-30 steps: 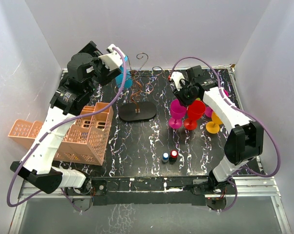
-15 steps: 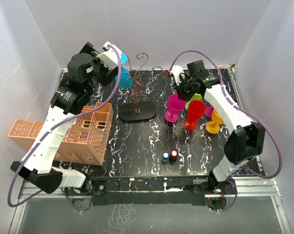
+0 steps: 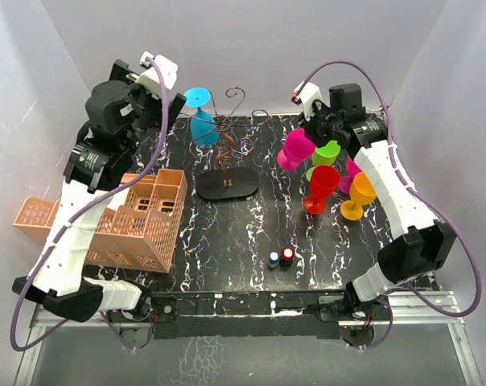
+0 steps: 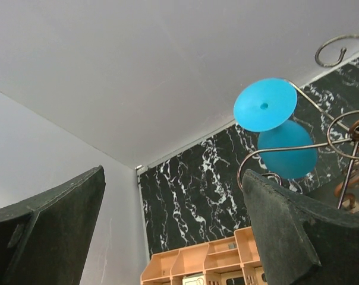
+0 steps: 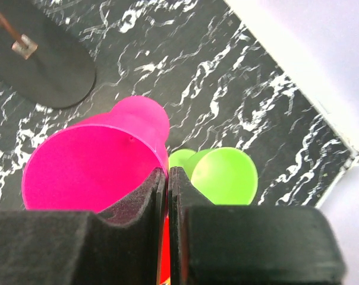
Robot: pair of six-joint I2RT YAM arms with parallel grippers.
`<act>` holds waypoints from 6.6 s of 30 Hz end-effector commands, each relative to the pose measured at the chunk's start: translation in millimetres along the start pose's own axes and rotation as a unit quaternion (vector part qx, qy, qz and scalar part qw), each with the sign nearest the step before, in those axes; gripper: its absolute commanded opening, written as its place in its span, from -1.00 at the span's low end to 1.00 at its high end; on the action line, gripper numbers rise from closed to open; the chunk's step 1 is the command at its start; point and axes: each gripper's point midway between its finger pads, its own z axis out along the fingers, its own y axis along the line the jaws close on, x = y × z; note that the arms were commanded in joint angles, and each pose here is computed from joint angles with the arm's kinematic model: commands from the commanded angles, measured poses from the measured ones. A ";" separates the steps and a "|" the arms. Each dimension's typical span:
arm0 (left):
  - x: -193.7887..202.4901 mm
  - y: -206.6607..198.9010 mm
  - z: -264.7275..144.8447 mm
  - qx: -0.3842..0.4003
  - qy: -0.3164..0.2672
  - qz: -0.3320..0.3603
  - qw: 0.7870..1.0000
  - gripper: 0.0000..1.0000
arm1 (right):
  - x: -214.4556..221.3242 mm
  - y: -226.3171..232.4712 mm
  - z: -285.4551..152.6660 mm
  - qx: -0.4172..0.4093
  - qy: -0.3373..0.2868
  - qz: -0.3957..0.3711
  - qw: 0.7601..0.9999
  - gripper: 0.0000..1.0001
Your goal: Place the wine glass upside down on the wine glass rack
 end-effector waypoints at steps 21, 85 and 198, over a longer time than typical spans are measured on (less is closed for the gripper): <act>-61.1 -0.3 -35.7 0.130 -0.114 -0.202 0.964 0.94 | -158.4 -78.3 -160.0 0.229 -0.277 0.029 0.933 -0.85; -114.9 -115.9 103.9 0.322 -0.098 -0.414 0.846 0.37 | -268.3 -30.6 -129.2 -0.040 -0.414 0.053 0.908 -0.84; -127.5 73.2 125.4 -0.186 -0.166 0.007 0.968 -1.00 | -126.3 -104.8 -104.6 0.078 -0.271 0.128 0.951 0.71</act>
